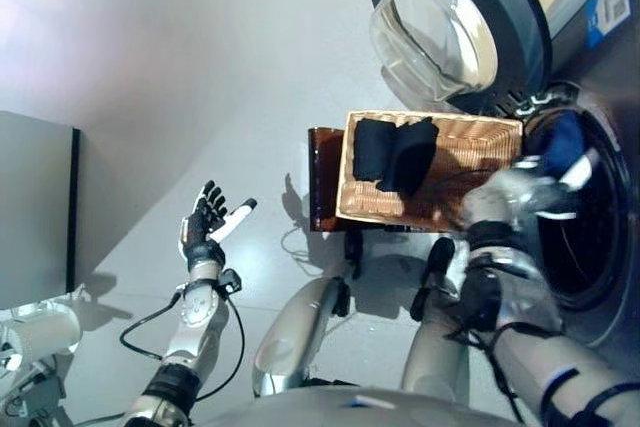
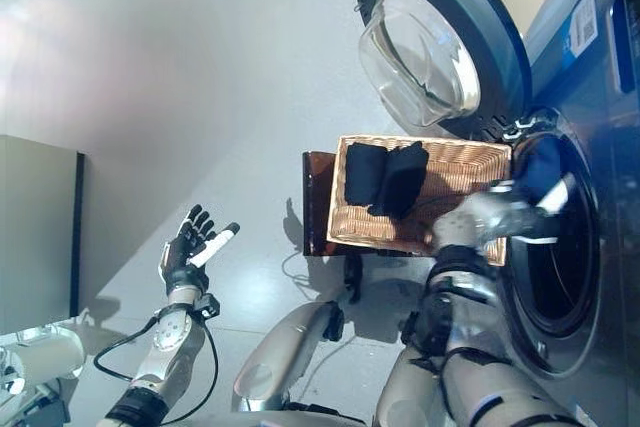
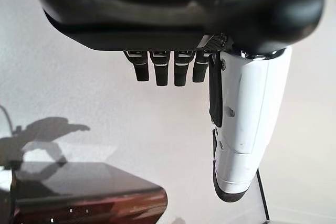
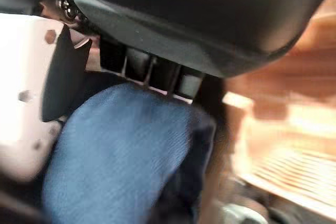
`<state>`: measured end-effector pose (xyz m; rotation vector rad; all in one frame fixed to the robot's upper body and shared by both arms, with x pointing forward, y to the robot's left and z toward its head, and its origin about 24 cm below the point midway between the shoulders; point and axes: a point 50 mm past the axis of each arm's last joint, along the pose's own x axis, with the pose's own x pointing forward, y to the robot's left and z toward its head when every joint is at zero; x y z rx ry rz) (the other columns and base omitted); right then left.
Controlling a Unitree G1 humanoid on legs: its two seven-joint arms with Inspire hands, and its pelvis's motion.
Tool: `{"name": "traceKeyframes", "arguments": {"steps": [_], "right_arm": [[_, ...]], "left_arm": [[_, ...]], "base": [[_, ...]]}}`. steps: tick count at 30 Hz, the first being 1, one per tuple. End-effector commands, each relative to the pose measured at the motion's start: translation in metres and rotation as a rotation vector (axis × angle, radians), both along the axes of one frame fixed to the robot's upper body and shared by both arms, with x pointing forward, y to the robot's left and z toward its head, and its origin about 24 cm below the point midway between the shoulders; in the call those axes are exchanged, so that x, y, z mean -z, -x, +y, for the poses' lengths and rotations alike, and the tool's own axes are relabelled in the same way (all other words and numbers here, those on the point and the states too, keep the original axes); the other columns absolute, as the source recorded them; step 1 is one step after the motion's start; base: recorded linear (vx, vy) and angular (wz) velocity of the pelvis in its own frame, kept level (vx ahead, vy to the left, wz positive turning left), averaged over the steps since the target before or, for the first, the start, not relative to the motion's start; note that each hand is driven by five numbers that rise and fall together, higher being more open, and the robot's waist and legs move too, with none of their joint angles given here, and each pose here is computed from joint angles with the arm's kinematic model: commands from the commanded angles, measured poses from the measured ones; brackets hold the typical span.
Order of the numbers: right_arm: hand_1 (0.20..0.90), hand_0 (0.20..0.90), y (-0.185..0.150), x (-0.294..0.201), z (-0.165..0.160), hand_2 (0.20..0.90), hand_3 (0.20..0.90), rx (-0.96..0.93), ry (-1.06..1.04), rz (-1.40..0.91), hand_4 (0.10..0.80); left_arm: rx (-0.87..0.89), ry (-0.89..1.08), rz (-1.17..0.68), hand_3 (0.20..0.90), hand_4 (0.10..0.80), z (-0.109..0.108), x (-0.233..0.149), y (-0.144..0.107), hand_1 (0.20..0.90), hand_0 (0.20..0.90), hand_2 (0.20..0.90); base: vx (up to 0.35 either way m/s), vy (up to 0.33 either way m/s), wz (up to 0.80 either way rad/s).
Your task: Pick up the clothes and place them into the washing machine
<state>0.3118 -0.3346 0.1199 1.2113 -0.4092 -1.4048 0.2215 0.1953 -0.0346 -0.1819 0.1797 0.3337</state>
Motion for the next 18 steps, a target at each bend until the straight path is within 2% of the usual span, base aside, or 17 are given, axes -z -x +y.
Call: {"name": "traceKeyframes", "arguments": {"steps": [1,4,5,6,7,8,10,14,18], "right_arm": [[0.200,0.200,0.054,-0.145,-0.053,0.200,0.200,0.332,0.610,-0.211,0.300],[0.200,0.200,0.054,-0.157,-0.048,0.200,0.200,0.337,0.666,-0.199,0.300],[0.851,0.851,0.046,-0.153,-0.044,0.851,0.851,0.285,0.680,-0.169,0.765],[0.900,0.900,0.045,-0.153,-0.044,0.900,0.900,0.280,0.681,-0.173,0.800],[0.900,0.900,0.027,-0.135,-0.035,0.900,0.900,0.158,0.677,-0.134,0.800],[0.900,0.900,0.027,-0.135,-0.036,0.900,0.900,0.155,0.677,-0.135,0.800],[0.900,0.900,0.001,-0.097,-0.021,0.900,0.900,-0.012,0.586,-0.103,0.800],[0.900,0.900,-0.018,-0.042,0.004,0.900,0.900,-0.156,0.432,-0.063,0.800],[0.900,0.900,-0.022,-0.007,0.026,0.900,0.900,-0.238,0.359,-0.032,0.800]], "left_arm": [[-0.050,-0.086,-0.120,0.900,0.800,0.028,-0.020,0.001,0.900,0.900,0.900],[-0.057,-0.078,-0.137,0.900,0.800,0.027,-0.023,-0.001,0.900,0.900,0.900],[-0.063,-0.075,-0.141,0.900,0.800,0.027,-0.024,-0.002,0.900,0.900,0.900],[-0.065,-0.074,-0.142,0.900,0.800,0.027,-0.024,-0.002,0.900,0.900,0.900],[-0.081,-0.058,-0.153,0.900,0.800,0.027,-0.025,-0.003,0.900,0.900,0.900],[-0.081,-0.058,-0.152,0.900,0.800,0.028,-0.025,-0.003,0.900,0.900,0.900],[-0.080,-0.012,-0.158,0.900,0.800,0.022,-0.024,-0.005,0.900,0.900,0.900],[-0.048,0.033,-0.146,0.900,0.800,0.014,-0.019,-0.004,0.900,0.900,0.900],[-0.042,0.035,-0.129,0.900,0.800,0.013,-0.016,-0.003,0.900,0.900,0.900]], "base": [[0.020,0.022,-0.16],[0.015,0.019,-0.07],[-0.017,0.014,-0.04],[-0.001,0.017,-0.13],[-0.009,0.004,-0.15],[0.004,-0.028,-0.23],[-0.018,-0.048,-0.29],[-0.004,-0.040,-0.20],[0.008,-0.044,0.04]]}}
